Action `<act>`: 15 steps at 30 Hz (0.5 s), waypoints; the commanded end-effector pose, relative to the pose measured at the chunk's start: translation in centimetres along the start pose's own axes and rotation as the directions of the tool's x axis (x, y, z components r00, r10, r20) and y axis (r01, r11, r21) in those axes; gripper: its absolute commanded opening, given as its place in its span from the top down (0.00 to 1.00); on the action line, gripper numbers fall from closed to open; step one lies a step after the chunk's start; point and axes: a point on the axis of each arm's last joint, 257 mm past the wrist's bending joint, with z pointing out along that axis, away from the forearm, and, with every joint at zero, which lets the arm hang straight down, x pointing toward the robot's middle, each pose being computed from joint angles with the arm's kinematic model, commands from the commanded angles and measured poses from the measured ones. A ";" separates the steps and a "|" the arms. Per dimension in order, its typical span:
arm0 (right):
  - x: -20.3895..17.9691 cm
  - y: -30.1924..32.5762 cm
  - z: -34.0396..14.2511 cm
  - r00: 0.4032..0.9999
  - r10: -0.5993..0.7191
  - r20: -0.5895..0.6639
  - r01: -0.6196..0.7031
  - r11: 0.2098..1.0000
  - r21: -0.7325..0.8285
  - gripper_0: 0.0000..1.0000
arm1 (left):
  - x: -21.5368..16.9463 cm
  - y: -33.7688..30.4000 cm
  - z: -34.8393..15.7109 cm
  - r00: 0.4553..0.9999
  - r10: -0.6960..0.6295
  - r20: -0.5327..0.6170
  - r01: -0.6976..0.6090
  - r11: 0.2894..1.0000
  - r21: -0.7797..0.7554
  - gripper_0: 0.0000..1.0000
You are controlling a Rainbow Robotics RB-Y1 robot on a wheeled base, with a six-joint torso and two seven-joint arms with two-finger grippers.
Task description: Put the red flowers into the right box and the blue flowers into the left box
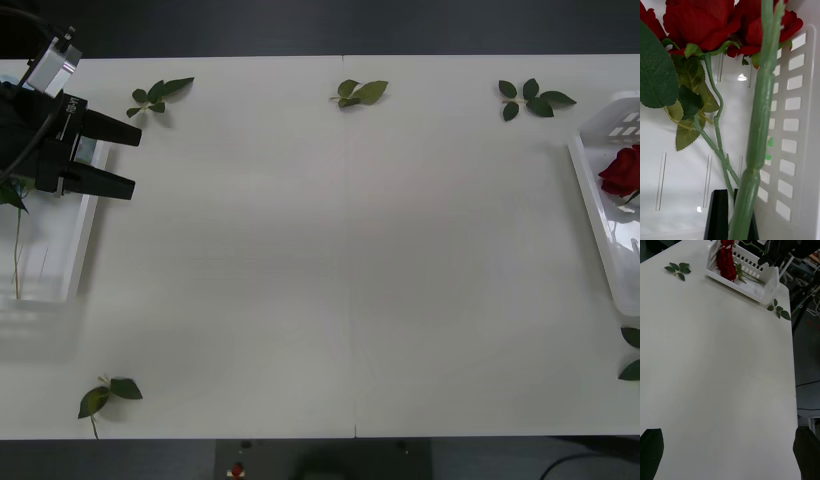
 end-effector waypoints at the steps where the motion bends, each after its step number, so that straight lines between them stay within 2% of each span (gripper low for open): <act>1: -1.0 -1.1 -0.4 1.000 -0.013 0.017 0.013 1.000 0.025 0.53 | -1.2 0.3 -1.7 0.998 0.058 -0.024 -0.059 0.998 -0.018 0.00; 2: -1.0 -1.0 -0.4 1.000 -0.016 0.014 0.016 1.000 0.025 0.39 | -1.2 0.3 -1.7 0.998 0.063 -0.031 -0.064 0.998 -0.018 0.00; 3: -0.9 -1.0 -0.3 1.000 -0.018 0.014 0.018 0.999 0.027 0.30 | -1.3 0.4 -1.8 0.997 0.068 -0.038 -0.069 0.997 -0.019 0.00; 5: -0.8 -1.2 -0.2 1.000 -0.019 0.015 0.018 0.999 0.033 0.23 | -1.4 0.3 -1.8 0.996 0.078 -0.048 -0.079 0.997 -0.016 0.00; 13: -0.8 -0.1 0.0 0.999 -0.034 0.013 0.033 0.999 0.006 0.05 | -1.5 0.3 -1.8 0.994 0.088 -0.058 -0.089 0.996 -0.012 0.00; 15: -1.7 2.0 -0.2 1.000 -0.014 0.025 0.015 0.998 -0.058 0.03 | -1.5 0.3 -1.8 0.994 0.088 -0.058 -0.089 0.996 -0.012 0.00</act>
